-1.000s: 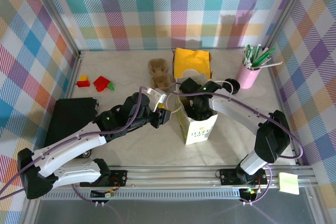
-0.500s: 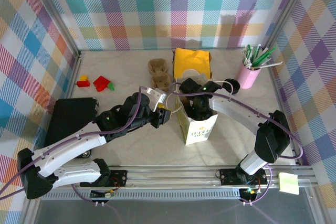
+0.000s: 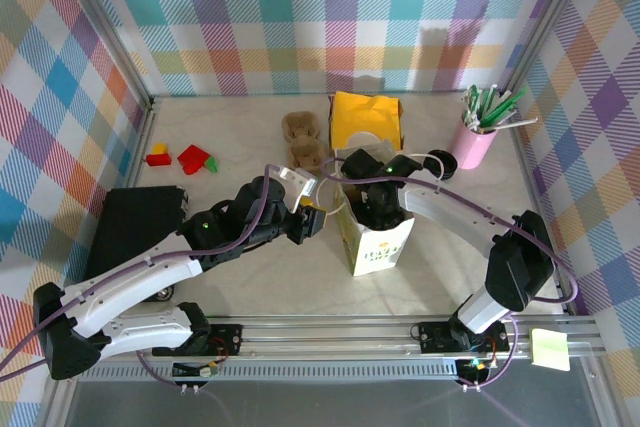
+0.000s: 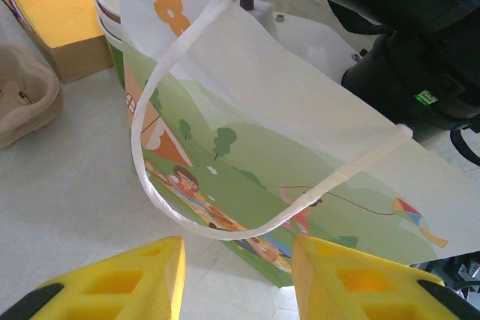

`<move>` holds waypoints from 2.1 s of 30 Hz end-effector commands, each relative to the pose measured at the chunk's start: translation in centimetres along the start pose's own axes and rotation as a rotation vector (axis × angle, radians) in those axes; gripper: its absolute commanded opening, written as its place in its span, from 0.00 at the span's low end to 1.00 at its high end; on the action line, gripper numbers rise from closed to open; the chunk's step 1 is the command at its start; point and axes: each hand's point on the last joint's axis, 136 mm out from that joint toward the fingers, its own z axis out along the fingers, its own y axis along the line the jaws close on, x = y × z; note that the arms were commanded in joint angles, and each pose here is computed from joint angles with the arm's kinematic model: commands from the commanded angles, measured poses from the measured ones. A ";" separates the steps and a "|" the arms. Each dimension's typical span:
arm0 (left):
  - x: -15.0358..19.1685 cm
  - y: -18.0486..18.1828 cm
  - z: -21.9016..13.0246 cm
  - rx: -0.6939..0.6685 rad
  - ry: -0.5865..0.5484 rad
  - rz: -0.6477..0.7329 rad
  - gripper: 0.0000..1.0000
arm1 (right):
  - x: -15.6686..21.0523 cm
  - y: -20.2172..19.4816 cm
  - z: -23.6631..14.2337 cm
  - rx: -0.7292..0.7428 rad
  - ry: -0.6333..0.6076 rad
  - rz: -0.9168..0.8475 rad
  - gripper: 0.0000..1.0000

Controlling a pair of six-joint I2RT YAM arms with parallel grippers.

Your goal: Pack the takeout coffee

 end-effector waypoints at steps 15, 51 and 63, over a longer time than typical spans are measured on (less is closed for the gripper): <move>-0.5 0.2 -0.2 0.001 -0.025 -0.016 0.42 | 0.4 -0.3 0.1 0.043 -0.002 -0.004 0.59; -0.4 0.3 0.0 -0.005 -0.021 -0.021 0.42 | 1.6 -0.5 2.9 0.044 0.034 -0.002 0.63; -0.7 0.0 0.4 0.003 -0.018 -0.022 0.42 | 0.5 -0.4 0.5 0.046 -0.008 -0.018 0.69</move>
